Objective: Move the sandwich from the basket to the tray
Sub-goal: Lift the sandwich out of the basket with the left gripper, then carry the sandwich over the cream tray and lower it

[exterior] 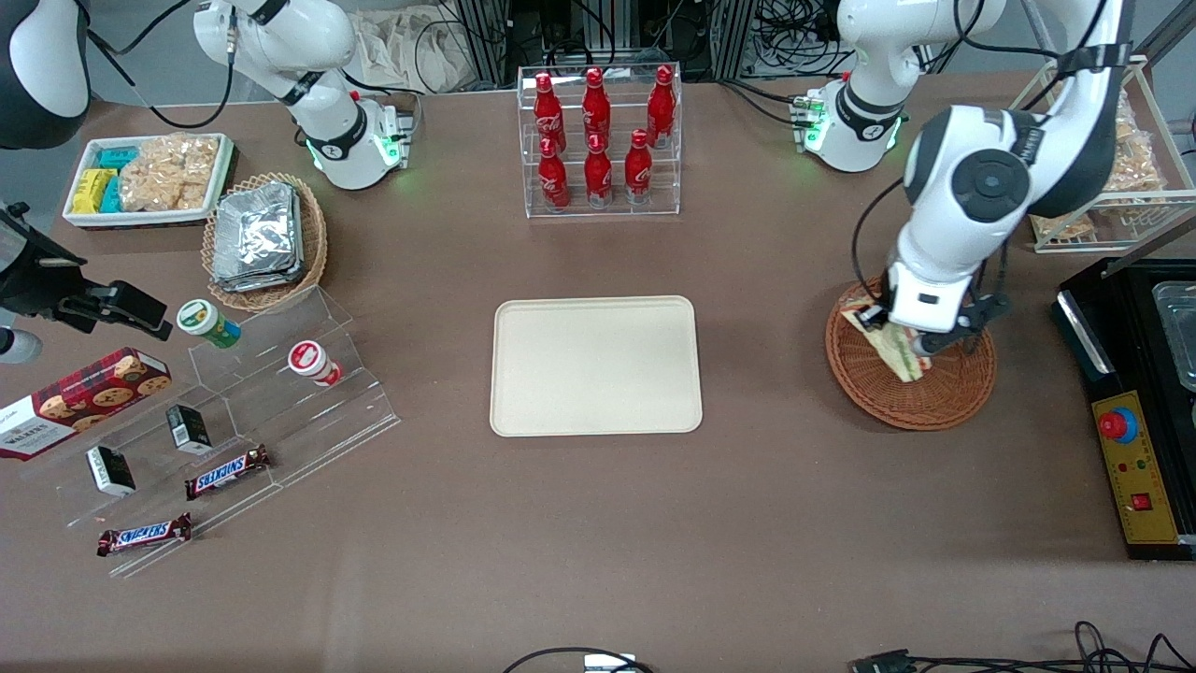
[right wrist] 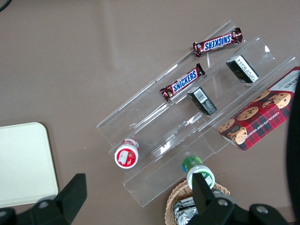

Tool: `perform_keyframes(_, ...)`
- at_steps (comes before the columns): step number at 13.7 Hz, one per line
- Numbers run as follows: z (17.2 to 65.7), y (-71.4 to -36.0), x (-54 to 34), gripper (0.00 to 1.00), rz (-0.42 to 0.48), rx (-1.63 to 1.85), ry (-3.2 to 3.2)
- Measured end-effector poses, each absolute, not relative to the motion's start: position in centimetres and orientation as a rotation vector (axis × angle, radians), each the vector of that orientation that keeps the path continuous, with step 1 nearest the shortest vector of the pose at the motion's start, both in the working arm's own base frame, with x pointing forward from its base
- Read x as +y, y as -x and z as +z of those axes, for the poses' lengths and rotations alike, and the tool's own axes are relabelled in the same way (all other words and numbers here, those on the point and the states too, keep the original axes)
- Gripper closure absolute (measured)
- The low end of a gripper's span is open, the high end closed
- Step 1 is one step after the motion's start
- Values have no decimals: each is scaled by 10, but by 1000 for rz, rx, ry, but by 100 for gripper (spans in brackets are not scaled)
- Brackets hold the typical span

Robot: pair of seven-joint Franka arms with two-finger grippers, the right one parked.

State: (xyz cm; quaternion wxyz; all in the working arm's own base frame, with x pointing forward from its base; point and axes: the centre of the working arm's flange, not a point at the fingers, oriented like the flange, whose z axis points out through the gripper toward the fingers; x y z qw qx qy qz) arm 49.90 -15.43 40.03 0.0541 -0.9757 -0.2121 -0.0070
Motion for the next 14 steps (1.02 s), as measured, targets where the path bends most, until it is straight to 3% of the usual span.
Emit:
perform_keyframes(10,409,-463,-282,81,-82,-256,3065)
perform_keyframes(14,386,-444,-340,82,-108,12,3080)
